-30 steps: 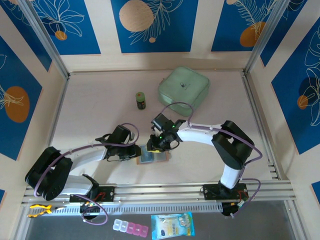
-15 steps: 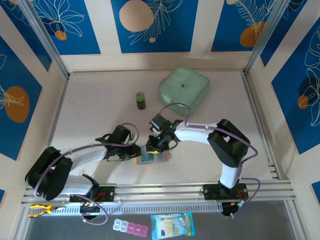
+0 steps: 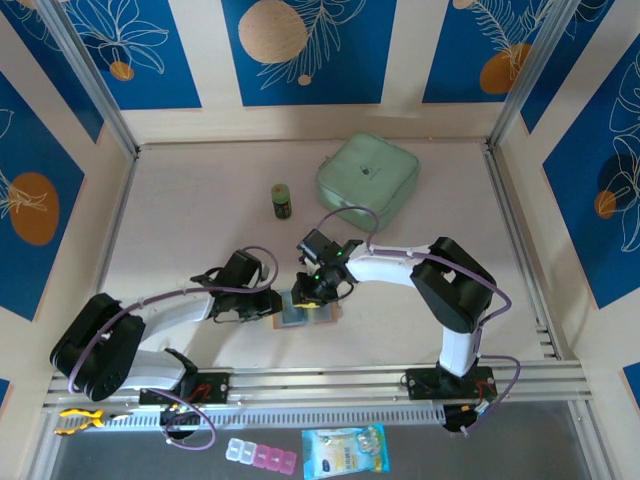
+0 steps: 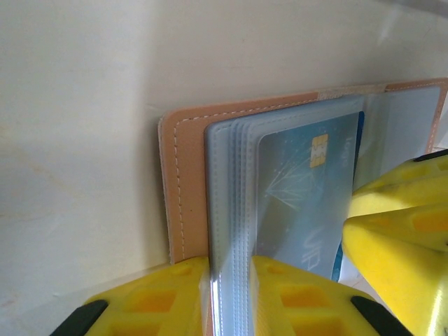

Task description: Take the credit cards out of the card holder

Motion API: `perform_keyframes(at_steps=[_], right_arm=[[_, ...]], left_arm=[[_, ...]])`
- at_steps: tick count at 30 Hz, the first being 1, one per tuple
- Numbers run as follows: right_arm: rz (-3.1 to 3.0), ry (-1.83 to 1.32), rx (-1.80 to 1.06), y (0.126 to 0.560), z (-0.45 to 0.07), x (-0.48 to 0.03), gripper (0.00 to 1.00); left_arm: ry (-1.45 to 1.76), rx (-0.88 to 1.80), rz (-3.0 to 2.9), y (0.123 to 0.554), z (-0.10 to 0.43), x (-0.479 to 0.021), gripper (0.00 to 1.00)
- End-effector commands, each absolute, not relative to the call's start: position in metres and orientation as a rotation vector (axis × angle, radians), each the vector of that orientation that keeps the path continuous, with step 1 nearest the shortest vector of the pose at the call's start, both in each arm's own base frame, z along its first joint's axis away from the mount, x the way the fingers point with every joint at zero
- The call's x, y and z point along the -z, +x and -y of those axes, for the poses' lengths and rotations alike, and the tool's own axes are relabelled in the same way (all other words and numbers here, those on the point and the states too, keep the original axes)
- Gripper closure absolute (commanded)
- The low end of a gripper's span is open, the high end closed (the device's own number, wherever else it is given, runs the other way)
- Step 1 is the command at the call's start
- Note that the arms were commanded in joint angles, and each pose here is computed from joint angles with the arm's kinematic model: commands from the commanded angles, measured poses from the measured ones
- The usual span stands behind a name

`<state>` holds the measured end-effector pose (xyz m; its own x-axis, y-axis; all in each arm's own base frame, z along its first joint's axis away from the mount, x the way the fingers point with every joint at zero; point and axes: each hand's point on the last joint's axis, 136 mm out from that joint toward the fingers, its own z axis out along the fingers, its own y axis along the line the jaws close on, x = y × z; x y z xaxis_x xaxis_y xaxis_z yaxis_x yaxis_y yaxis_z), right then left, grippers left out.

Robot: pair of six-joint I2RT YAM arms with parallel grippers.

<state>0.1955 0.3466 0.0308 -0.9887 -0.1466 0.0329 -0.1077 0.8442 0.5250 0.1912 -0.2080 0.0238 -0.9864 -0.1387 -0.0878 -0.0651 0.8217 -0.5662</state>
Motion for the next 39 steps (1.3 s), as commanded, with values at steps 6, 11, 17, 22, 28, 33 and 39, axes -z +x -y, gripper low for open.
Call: perform_keyframes(at_steps=[6, 11, 17, 22, 28, 33, 39], right_arm=[[2.981, 0.223, 0.722, 0.193, -0.335, -0.028, 0.73], [3.000, 0.231, 0.695, 0.195, -0.332, -0.030, 0.73], [3.012, 0.244, 0.685, 0.195, -0.330, -0.033, 0.73], [3.020, 0.251, 0.701, 0.197, -0.332, -0.038, 0.73], [3.027, 0.257, 0.710, 0.197, -0.332, -0.042, 0.73], [3.031, 0.257, 0.717, 0.197, -0.332, -0.044, 0.73], [3.039, 0.257, 0.733, 0.197, -0.331, -0.050, 0.72]], left_arm=[[-0.184, 0.877, -2.907, 0.186, 0.203, -0.021, 0.78], [-0.184, 0.873, -2.908, 0.186, 0.203, -0.021, 0.78], [-0.183, 0.874, -2.906, 0.186, 0.203, -0.021, 0.78], [-0.184, 0.874, -2.906, 0.186, 0.203, -0.021, 0.79], [-0.181, 0.878, -2.897, 0.188, 0.203, -0.024, 0.79], [-0.170, 0.893, -2.873, 0.193, 0.207, -0.031, 0.79], [-0.162, 0.911, -2.848, 0.198, 0.211, -0.043, 0.79]])
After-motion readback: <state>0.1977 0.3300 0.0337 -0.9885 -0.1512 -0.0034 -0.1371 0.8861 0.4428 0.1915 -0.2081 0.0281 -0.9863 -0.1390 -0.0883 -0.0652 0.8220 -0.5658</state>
